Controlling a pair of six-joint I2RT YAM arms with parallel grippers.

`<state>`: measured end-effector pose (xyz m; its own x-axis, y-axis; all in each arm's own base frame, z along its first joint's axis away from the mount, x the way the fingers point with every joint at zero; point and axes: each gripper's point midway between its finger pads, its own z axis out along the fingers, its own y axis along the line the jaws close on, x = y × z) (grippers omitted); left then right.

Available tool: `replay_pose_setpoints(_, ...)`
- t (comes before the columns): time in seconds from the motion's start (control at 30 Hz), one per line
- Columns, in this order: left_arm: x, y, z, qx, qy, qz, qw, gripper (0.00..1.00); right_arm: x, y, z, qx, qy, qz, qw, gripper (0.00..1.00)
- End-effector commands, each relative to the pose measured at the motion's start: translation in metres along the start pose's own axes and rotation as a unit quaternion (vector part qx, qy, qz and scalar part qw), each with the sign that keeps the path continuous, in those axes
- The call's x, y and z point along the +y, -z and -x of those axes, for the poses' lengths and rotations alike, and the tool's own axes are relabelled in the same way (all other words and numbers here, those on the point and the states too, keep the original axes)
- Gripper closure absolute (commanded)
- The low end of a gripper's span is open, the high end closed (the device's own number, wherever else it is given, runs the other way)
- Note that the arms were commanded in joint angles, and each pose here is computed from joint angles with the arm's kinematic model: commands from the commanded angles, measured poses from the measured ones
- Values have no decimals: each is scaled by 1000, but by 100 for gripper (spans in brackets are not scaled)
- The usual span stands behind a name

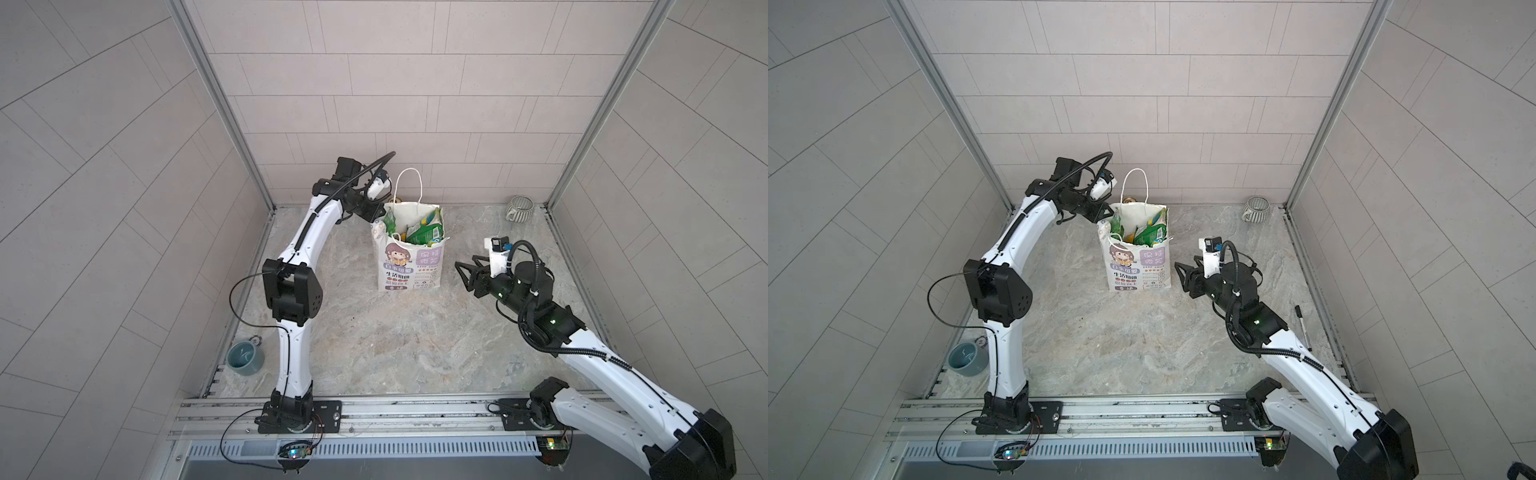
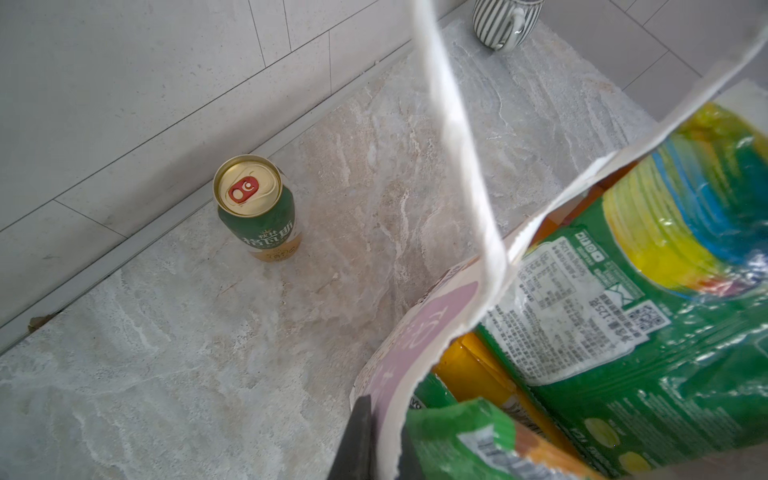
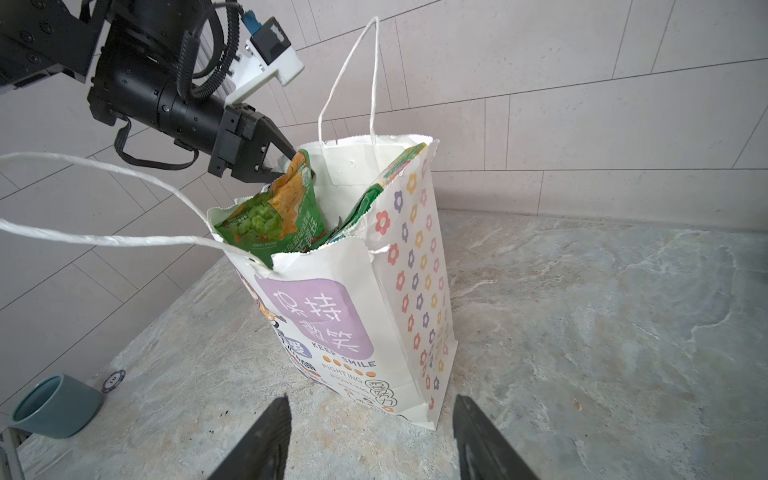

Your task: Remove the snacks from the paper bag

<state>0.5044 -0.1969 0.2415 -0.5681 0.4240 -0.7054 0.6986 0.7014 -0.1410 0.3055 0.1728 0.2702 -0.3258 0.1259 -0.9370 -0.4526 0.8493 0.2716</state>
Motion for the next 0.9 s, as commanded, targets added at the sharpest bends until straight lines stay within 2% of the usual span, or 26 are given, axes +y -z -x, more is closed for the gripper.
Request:
replay_pose_setpoints(0.0,-18,31,20,-52,-21,-7,998,95,18,4,22,-19,15,23,999,37)
replay_pose_setpoints(0.13,-31,49,24,-90,-42,-5,995,100,23,10,27,-17,22,17,999,37)
replay_pose_setpoints(0.3,-53,72,26,-127,-81,-11,988,100,27,19,28,-12,29,12,999,38)
replay_pose_setpoints(0.57,-90,98,8,-160,-139,-22,977,100,34,32,28,5,55,2,998,38)
replay_pose_setpoints(0.73,-112,116,-2,-190,-171,-26,966,100,44,42,49,5,61,-4,998,40)
replay_pose_setpoints(0.87,-125,119,-10,-190,-184,-35,964,100,60,42,66,3,47,12,999,42)
